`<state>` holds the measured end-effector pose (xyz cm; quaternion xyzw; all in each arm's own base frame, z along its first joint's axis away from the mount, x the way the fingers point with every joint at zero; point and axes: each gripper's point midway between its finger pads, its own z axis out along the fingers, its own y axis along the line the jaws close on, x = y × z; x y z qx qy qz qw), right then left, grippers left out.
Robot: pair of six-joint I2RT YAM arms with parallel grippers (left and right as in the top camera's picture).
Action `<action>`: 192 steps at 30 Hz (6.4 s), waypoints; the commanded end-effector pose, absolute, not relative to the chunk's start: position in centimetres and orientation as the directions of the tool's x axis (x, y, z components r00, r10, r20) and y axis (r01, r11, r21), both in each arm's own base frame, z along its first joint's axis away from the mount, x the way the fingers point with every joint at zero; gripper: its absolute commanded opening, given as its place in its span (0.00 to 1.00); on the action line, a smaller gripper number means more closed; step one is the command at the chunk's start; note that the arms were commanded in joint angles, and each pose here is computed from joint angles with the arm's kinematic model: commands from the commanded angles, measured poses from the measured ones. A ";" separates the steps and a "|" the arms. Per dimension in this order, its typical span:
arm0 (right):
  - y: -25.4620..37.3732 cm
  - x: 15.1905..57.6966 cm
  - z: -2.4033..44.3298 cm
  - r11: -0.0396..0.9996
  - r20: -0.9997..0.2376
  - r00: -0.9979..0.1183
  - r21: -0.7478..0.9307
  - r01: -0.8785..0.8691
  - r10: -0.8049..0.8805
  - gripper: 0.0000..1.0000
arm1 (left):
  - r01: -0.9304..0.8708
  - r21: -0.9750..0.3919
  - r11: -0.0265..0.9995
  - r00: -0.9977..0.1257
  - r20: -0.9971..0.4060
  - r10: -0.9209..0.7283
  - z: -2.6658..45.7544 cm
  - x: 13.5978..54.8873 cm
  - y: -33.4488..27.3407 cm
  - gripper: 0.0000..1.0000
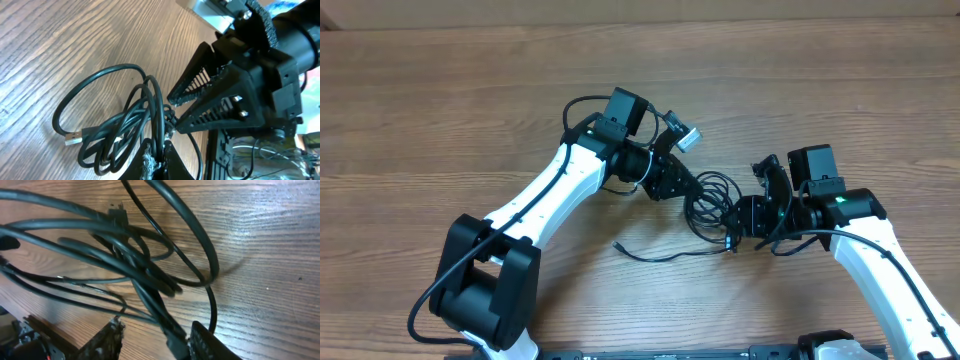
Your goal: Untangle cables
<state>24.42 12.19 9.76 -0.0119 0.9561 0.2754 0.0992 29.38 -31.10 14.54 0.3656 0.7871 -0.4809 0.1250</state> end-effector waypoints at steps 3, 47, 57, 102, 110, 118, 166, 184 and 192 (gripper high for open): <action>11.8 24.6 9.4 0.862 -0.207 -0.978 0.501 -0.080 0.029 0.40 | 0.684 -0.699 0.208 -0.709 -0.569 0.417 17.2 29.4 -31.6 0.04; 13.4 24.8 10.5 0.801 -0.248 -0.969 0.576 -0.163 -0.018 0.17 | 0.617 -0.782 0.091 -0.749 -0.548 0.374 19.6 28.7 -31.2 0.04; 13.0 24.7 10.2 0.819 -0.239 -0.971 0.555 -0.147 -0.012 0.04 | 0.635 -0.746 0.198 -0.755 -0.546 0.364 18.2 30.4 -30.4 0.04; 6.7 25.3 7.5 0.920 -0.165 -0.930 0.281 0.275 0.329 0.04 | 0.544 -0.344 0.766 -0.833 -0.336 0.440 7.3 33.1 -23.2 0.81; 6.8 25.4 7.6 0.919 -0.167 -0.930 0.282 0.274 0.329 0.04 | 0.644 -0.387 0.660 -0.765 -0.322 0.558 6.5 30.0 -24.3 0.92; 6.8 25.4 7.6 0.919 -0.167 -0.930 0.282 0.274 0.329 0.04 | 0.667 -0.388 0.637 -0.744 -0.289 0.603 6.0 28.4 -24.7 0.92; 6.8 25.4 7.6 0.920 -0.168 -0.930 0.282 0.274 0.328 0.04 | 0.017 -0.297 0.955 -0.992 -0.123 -0.021 3.9 30.3 -25.1 0.90; 6.8 25.5 7.6 0.919 -0.170 -0.929 0.283 0.273 0.329 0.04 | 0.101 -0.240 0.965 -0.976 -0.214 0.049 2.0 32.6 -25.0 0.48; 6.8 25.5 7.6 0.919 -0.170 -0.929 0.283 0.273 0.328 0.04 | 0.103 -0.239 0.966 -0.976 -0.211 0.052 1.9 32.5 -25.0 0.36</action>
